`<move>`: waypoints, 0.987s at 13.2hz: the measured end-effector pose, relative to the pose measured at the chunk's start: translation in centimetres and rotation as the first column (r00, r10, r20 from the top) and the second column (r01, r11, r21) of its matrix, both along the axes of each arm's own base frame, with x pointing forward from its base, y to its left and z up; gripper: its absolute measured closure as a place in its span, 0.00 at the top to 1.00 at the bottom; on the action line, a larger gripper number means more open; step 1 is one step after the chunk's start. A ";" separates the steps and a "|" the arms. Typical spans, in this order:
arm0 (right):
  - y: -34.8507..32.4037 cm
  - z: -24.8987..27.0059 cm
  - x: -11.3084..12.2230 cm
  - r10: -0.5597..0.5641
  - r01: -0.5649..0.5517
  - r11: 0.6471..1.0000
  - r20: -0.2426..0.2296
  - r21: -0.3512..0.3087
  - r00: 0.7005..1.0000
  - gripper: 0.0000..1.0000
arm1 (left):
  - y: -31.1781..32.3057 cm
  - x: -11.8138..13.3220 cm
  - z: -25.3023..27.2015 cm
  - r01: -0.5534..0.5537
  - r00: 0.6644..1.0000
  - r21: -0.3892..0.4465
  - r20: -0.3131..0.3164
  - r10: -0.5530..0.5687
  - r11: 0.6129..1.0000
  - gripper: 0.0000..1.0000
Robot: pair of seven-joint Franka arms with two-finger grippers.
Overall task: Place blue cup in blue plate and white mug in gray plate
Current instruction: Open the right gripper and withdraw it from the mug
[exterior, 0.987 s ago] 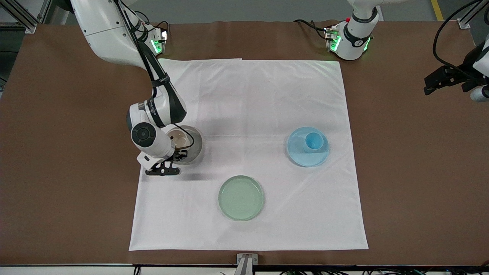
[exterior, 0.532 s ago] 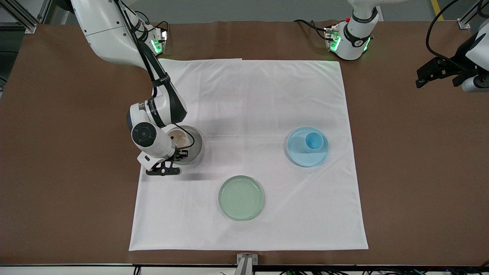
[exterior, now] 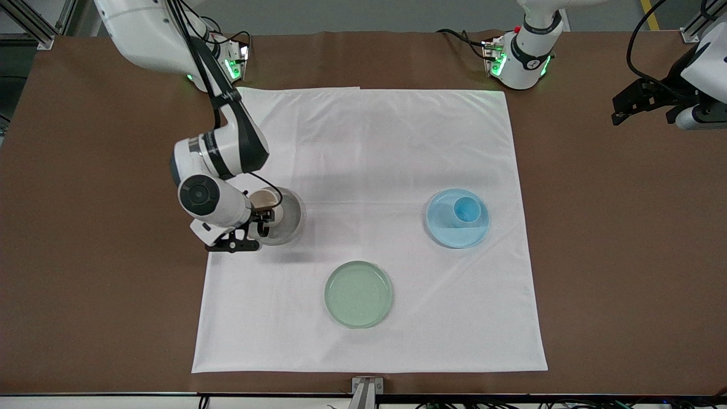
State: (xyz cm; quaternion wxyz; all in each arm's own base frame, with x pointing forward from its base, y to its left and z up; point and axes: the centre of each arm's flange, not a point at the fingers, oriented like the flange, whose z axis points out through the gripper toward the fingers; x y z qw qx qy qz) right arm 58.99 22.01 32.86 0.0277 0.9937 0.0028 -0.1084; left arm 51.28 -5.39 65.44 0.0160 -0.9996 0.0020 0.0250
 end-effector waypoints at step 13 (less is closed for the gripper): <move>-27.0 19.4 -4.0 -0.022 0.018 0.998 0.070 0.056 0.997 1.00 | -0.7 -0.1 -0.2 0.009 1.000 0.004 0.000 -0.009 1.000 1.00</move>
